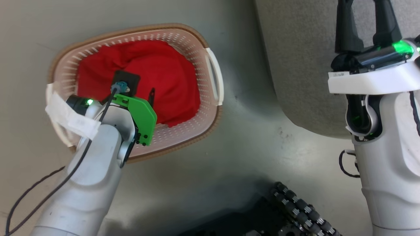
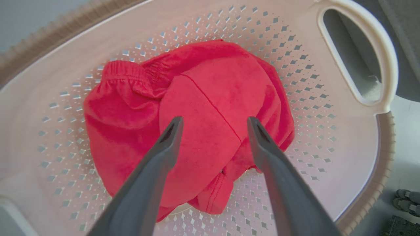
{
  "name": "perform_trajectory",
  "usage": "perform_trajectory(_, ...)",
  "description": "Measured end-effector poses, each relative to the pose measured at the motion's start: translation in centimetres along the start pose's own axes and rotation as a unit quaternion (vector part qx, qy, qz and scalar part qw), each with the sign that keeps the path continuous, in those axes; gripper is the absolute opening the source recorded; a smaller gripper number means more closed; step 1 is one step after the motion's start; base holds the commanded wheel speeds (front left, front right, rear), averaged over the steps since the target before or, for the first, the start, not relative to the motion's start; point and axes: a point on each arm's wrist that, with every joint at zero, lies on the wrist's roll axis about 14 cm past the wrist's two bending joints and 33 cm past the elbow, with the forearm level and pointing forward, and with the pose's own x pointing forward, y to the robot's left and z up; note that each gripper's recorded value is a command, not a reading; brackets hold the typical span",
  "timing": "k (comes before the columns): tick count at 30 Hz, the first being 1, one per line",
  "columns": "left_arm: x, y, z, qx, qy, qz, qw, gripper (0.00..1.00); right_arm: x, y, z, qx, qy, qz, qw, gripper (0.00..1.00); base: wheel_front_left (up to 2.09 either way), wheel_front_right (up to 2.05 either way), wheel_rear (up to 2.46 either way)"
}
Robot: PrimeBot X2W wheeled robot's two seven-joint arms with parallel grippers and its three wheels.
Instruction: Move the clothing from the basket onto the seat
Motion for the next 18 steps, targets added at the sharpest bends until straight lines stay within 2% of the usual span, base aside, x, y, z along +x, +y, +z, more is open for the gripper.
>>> perform_trajectory(13, 2.9, 0.5, -4.4, 0.003, 0.094, -0.003, 0.996, 1.00, -0.1, -0.4, -0.7, -0.013, 0.008, 0.001, 1.000, 1.00, 0.00, 0.00, 0.00)
perform_trajectory(18, 3.0, 1.9, -5.7, 0.011, 0.122, 0.027, 0.992, 1.00, -0.1, -0.3, -0.6, -0.014, 0.007, 0.005, 1.000, 1.00, 0.00, 0.00, 0.00)
